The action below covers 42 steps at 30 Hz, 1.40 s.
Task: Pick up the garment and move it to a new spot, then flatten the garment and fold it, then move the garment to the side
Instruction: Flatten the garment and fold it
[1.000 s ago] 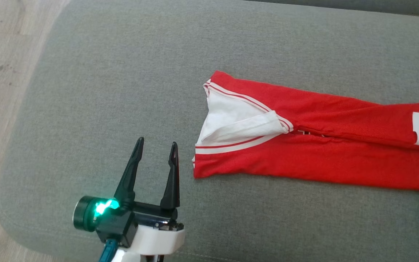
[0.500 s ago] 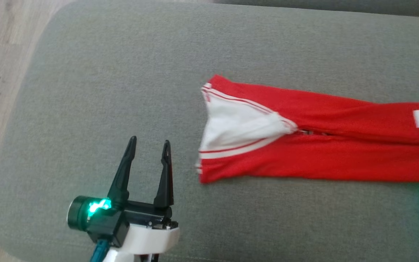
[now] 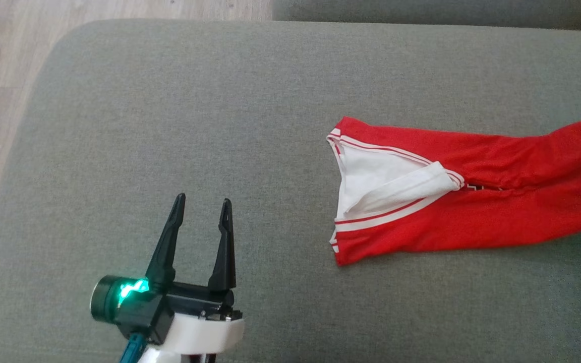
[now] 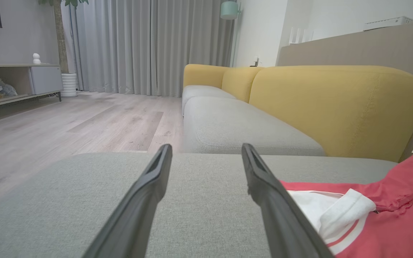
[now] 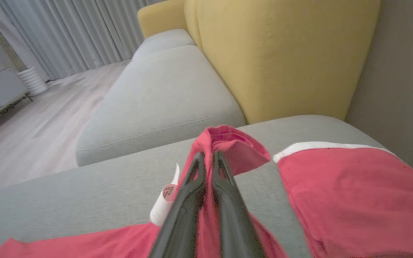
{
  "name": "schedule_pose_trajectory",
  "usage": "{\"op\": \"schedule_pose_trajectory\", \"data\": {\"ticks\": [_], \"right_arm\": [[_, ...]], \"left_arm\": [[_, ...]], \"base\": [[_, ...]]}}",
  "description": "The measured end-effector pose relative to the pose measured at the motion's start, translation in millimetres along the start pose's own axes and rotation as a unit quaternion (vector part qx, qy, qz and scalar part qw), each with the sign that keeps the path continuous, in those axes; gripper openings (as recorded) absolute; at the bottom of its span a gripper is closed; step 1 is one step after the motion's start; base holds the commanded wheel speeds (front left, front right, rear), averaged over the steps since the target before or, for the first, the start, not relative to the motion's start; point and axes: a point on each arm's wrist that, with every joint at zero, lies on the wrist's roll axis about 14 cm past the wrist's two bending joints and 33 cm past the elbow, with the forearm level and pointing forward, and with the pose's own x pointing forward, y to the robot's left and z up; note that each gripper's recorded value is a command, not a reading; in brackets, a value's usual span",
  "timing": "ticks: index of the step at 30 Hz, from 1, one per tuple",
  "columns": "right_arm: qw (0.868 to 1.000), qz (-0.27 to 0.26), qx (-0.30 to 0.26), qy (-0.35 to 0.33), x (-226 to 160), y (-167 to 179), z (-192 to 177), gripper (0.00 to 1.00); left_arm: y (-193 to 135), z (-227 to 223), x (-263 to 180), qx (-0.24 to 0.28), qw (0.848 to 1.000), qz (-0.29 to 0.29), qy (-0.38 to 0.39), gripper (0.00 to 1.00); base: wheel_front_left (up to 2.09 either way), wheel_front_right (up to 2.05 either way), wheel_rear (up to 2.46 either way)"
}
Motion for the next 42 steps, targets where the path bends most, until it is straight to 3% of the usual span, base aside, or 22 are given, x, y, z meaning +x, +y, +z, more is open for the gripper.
{"op": "schedule_pose_trajectory", "data": {"ticks": [8, 9, 13, 18, 22, 23, 24, 25, 29, 32, 35, 37, 39, 42], "right_arm": [[0.987, 0.159, 0.020, -0.025, -17.7, 141.3, 22.4, 0.00], [0.987, 0.159, 0.020, -0.025, -17.7, 141.3, 22.4, 0.00], [0.973, 0.231, 0.027, -0.007, -27.0, 201.1, 11.1, 0.00], [0.954, 0.290, 0.026, 0.071, -39.1, 245.0, -44.5, 0.00], [0.930, 0.328, 0.065, 0.149, -58.1, 270.5, -102.4, 0.00], [0.926, 0.334, 0.071, 0.160, -61.4, 275.3, -112.1, 0.06], [0.923, 0.339, 0.074, 0.165, -63.8, 279.4, -118.5, 0.82], [0.922, 0.339, 0.087, 0.164, -64.2, 281.5, -121.6, 1.00], [0.917, 0.351, 0.127, 0.139, -62.9, 293.7, -112.3, 1.00], [0.927, 0.344, 0.119, 0.085, -54.5, 290.2, -84.8, 1.00], [0.947, 0.307, 0.099, 0.011, -44.3, 262.6, -47.8, 1.00], [0.953, 0.289, 0.089, -0.038, -45.9, 244.9, -23.8, 1.00], [0.957, 0.280, 0.029, -0.074, -53.0, 227.0, -15.0, 1.00], [0.965, 0.239, -0.001, -0.105, -63.5, 186.8, -20.1, 1.00]], "left_arm": [[6.3, 4.0, -6.5, 0.000, 1.000, 0.010, -0.004, 1.00], [6.3, 4.0, -6.5, 0.000, 1.000, 0.010, -0.004, 1.00], [14.1, 5.5, -10.8, -0.003, 1.000, 0.025, -0.005, 1.00], [23.9, 6.6, -16.5, -0.003, 0.999, 0.045, -0.004, 1.00], [28.3, 5.3, -19.2, -0.004, 0.998, 0.055, -0.001, 1.00], [29.2, 4.6, -19.4, -0.005, 0.998, 0.057, 0.000, 1.00], [30.1, 4.3, -19.5, -0.007, 0.998, 0.060, 0.001, 1.00], [30.9, 4.2, -19.7, -0.008, 0.998, 0.062, 0.001, 1.00], [27.8, 6.0, -20.6, -0.010, 0.998, 0.060, -0.002, 1.00], [26.8, 10.6, -22.3, -0.009, 0.998, 0.060, -0.009, 1.00], [28.7, 18.4, -24.4, -0.008, 0.998, 0.063, -0.022, 1.00], [29.8, 24.2, -26.0, -0.007, 0.997, 0.064, -0.031, 1.00], [30.0, 26.2, -30.8, -0.008, 0.997, 0.066, -0.034, 1.00], [29.8, 19.6, -44.0, -0.007, 0.997, 0.069, -0.024, 1.00]], "base": [[0.00, 0.00, 0.00], [0.00, 0.00, 0.00], [0.00, 0.00, 0.00], [0.00, 0.00, 0.00], [0.00, 0.00, 0.00], [0.00, 0.00, 0.00], [0.00, 0.00, 0.00], [0.00, 0.00, 0.00], [0.00, 0.00, 0.00], [0.00, 0.00, 0.00], [0.00, 0.00, 0.00], [0.00, 0.00, 0.00], [0.00, 0.00, 0.00], [0.00, 0.00, 0.00]]}}
